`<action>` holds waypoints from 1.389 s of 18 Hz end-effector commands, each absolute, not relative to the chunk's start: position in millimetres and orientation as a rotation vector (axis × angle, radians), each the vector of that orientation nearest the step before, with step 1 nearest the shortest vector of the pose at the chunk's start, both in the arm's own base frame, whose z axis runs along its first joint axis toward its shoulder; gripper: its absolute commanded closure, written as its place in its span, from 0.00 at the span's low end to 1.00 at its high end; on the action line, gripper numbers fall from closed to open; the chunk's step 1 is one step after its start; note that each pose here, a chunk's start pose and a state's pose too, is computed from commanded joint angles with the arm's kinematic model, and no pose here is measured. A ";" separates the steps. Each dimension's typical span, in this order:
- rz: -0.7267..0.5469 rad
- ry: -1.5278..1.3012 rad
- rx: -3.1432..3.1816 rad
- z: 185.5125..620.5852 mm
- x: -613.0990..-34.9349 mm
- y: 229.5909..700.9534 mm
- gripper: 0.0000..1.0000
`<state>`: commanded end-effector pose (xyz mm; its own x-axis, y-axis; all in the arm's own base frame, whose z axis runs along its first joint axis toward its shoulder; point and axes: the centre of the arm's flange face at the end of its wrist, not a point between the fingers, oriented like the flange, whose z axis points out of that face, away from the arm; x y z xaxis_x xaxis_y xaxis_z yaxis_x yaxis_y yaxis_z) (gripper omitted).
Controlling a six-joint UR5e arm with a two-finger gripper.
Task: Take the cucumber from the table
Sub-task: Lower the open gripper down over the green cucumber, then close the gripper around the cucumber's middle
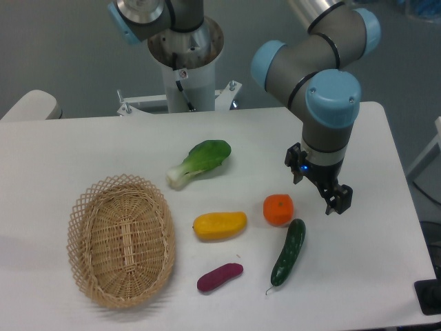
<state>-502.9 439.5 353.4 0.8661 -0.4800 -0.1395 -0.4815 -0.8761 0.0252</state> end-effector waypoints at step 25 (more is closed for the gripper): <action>0.203 0.094 -3.090 233.9 -504.5 508.8 0.00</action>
<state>-504.5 508.8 233.9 0.9896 -0.0574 -0.1319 -0.0630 -0.9972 -0.0390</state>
